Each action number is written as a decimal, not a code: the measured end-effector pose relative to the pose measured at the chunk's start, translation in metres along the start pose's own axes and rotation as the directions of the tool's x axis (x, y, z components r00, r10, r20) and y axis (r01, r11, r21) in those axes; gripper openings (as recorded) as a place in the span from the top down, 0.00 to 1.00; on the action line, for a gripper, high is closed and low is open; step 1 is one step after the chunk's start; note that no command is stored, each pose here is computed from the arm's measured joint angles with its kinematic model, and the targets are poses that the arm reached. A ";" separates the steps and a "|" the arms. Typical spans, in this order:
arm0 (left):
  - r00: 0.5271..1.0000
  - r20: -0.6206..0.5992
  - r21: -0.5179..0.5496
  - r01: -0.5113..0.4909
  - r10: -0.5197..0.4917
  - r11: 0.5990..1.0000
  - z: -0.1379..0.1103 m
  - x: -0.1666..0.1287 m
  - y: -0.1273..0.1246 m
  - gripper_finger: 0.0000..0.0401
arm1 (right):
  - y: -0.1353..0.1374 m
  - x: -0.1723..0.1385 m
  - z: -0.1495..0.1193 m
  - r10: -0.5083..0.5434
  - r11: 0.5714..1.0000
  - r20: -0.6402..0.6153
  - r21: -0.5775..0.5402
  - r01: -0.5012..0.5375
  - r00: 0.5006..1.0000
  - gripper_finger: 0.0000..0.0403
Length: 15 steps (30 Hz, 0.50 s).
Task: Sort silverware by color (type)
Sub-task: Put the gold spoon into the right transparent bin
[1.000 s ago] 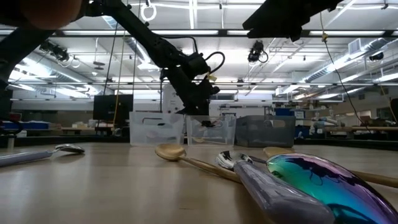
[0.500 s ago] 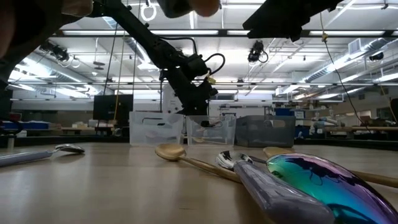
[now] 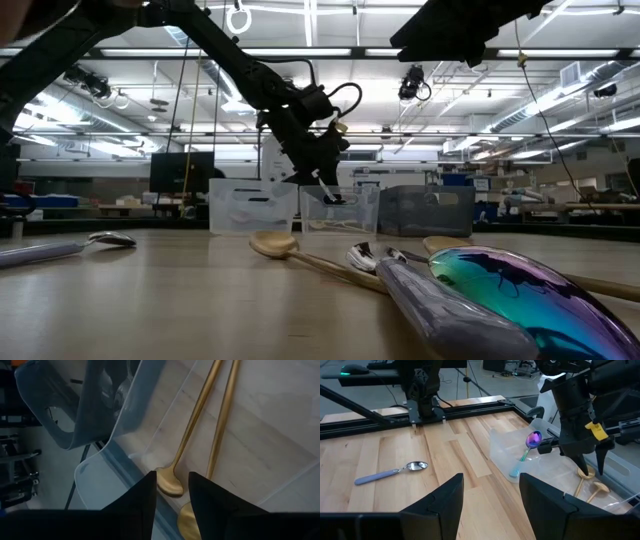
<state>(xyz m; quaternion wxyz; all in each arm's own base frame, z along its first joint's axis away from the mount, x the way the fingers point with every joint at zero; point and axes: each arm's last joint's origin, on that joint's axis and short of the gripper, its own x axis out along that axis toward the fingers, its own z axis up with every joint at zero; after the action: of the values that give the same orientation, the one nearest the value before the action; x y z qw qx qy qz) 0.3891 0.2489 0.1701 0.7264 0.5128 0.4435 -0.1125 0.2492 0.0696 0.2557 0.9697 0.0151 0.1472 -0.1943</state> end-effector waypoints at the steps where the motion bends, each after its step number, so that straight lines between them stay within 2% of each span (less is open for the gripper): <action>1: 1.000 -0.003 0.001 -0.003 0.003 1.000 0.000 -0.001 0.000 0.69 | 0.000 0.000 0.000 0.000 1.000 0.000 0.000 0.000 1.000 0.50; 15: 0.993 -0.016 -0.025 -0.117 0.117 0.993 0.005 -0.041 0.023 0.69 | 0.000 0.000 0.000 0.000 1.000 0.002 0.003 0.000 1.000 0.50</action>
<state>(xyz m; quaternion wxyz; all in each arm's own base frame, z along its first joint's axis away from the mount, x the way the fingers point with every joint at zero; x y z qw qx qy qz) 0.3826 0.2429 0.2166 0.7350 0.5294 0.4193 -0.0602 0.2494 0.0696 0.2558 0.9699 0.0162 0.1460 -0.1944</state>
